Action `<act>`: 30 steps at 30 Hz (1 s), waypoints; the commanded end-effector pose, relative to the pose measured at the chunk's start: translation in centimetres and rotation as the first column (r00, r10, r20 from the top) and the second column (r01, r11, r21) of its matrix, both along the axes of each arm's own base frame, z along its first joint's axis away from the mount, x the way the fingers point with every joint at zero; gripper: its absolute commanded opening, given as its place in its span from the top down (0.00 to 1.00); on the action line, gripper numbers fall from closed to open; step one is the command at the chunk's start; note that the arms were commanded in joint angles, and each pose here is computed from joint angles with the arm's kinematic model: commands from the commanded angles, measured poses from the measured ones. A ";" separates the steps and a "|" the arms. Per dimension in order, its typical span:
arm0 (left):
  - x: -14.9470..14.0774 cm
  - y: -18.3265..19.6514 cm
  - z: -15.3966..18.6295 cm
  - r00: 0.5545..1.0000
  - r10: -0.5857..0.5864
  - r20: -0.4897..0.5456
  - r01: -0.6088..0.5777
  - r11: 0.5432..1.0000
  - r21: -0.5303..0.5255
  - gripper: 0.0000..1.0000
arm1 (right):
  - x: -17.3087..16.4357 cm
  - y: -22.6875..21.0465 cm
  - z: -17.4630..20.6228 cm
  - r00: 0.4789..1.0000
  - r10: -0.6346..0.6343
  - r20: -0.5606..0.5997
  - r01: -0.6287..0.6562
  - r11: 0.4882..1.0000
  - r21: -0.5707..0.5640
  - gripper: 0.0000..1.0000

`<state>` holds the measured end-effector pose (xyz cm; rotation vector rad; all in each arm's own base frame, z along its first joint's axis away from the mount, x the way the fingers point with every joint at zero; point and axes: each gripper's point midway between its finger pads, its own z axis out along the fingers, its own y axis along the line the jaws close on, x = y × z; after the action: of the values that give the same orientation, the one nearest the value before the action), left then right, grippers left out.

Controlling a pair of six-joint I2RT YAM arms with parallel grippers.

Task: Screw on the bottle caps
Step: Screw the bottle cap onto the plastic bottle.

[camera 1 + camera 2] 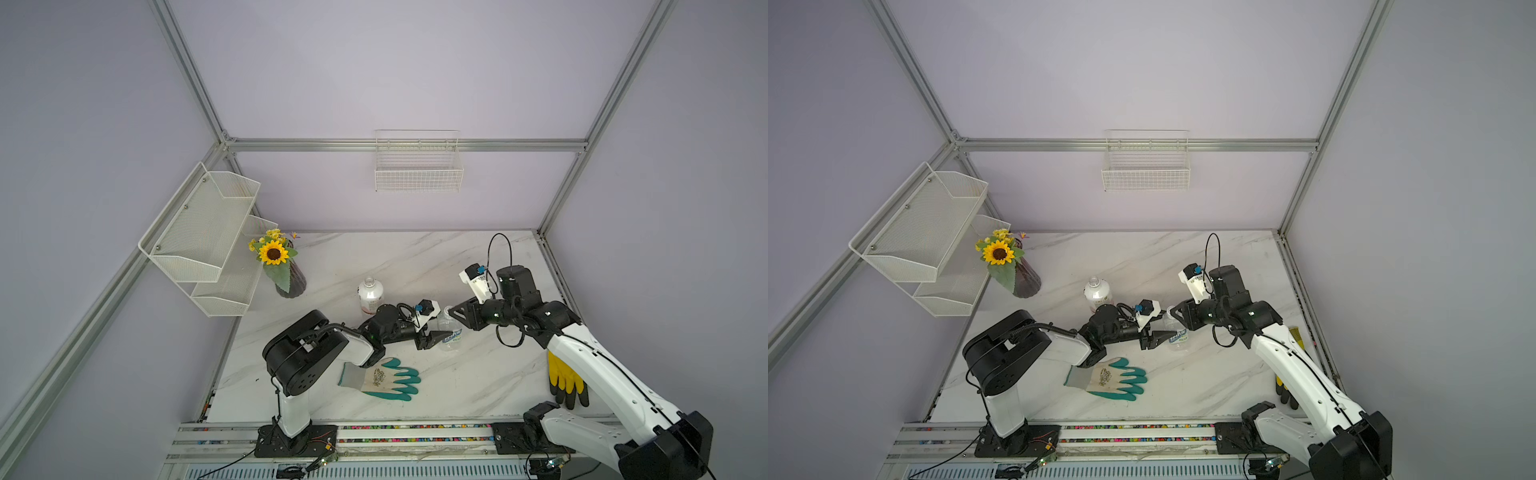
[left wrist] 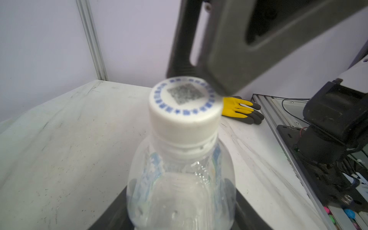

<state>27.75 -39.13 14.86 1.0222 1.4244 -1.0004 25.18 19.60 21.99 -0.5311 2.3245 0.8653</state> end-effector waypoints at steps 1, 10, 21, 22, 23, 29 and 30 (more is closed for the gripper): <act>2.3 1.1 0.9 0.994 0.111 -0.008 -0.111 0.994 -0.004 0.38 | -3.4 0.6 -1.3 0.989 0.068 -0.133 -0.063 0.997 0.043 0.68; 1.5 1.6 0.9 0.995 0.095 0.040 -0.097 0.994 0.041 0.38 | -1.4 -0.7 2.6 1.000 -0.027 -0.003 0.027 1.000 -0.014 0.55; -0.5 2.7 1.3 0.984 0.005 0.176 -0.035 0.986 0.163 0.38 | 0.3 -1.5 5.5 0.922 0.284 0.265 -0.190 0.925 -0.329 0.37; -0.6 2.7 1.3 0.983 -0.005 0.183 -0.026 0.986 0.165 0.38 | -0.1 -1.4 5.3 0.899 0.339 0.277 -0.233 0.907 -0.352 0.37; -0.7 2.7 1.1 0.983 -0.012 0.183 -0.019 0.985 0.169 0.38 | -0.2 -1.3 5.2 0.883 0.373 0.284 -0.259 0.893 -0.369 0.37; -1.3 2.8 1.1 0.981 -0.047 0.189 0.014 0.985 0.174 0.38 | -0.4 -0.3 4.4 0.786 0.548 0.287 -0.397 0.802 -0.447 0.39; -1.4 2.8 1.2 0.980 -0.051 0.192 0.017 0.985 0.173 0.38 | -0.4 -0.1 4.2 0.768 0.573 0.285 -0.414 0.785 -0.462 0.40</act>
<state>27.04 -36.52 15.16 1.2034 1.4037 -0.7822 25.66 18.94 26.48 -1.2300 2.0569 0.4646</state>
